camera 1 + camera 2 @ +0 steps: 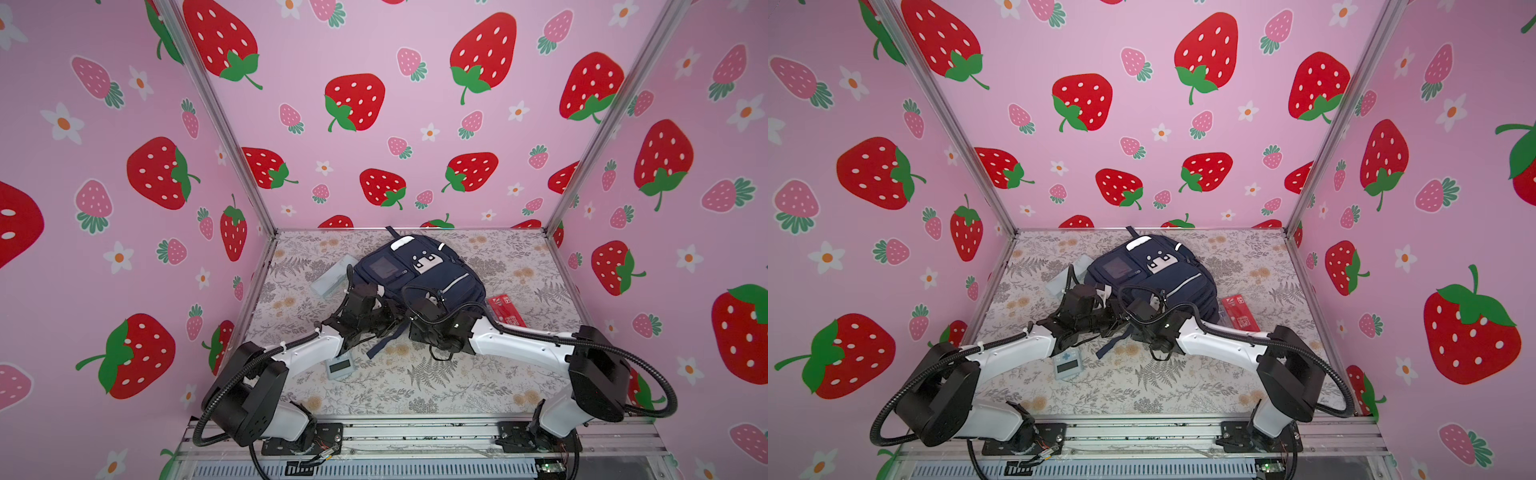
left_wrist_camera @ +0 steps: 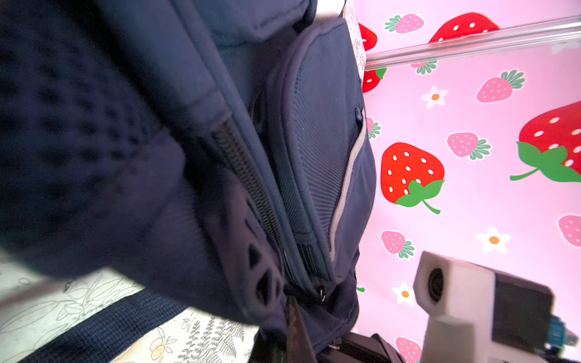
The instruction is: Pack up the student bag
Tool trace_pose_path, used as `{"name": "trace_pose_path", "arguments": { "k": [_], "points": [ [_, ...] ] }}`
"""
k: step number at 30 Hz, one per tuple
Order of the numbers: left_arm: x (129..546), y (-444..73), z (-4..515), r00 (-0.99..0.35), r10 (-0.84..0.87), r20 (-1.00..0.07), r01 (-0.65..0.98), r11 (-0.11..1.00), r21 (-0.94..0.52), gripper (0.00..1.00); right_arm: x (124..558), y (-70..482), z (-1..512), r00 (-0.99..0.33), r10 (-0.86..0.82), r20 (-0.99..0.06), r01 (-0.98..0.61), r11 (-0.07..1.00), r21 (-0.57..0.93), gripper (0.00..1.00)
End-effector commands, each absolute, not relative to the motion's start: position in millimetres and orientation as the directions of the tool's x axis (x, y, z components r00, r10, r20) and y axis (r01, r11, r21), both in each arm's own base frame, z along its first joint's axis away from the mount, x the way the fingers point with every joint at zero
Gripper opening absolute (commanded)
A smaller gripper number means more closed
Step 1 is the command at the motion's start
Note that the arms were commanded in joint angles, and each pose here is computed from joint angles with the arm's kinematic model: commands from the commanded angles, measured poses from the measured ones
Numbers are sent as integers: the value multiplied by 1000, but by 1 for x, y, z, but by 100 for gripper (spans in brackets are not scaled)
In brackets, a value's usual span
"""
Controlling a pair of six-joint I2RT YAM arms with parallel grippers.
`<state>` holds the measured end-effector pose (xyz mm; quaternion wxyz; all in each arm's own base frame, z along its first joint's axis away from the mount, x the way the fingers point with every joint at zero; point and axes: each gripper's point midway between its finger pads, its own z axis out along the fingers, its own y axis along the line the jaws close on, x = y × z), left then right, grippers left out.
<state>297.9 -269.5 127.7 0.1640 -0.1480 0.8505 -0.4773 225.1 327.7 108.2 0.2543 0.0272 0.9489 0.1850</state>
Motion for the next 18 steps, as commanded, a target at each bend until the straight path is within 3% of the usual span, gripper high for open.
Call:
{"name": "trace_pose_path", "arguments": {
  "k": [1, 18],
  "points": [
    [301, -270, 150, -902, -390, -184, -35, 491, -870, 0, 224, 295, 106, -850, 185, -493, 19, 947, 322, 0],
    [316, -217, 116, -852, -485, -195, -179, 622, -763, 0, 187, 198, 102, -857, 173, -485, 38, 960, 276, 0]
  ]
}}
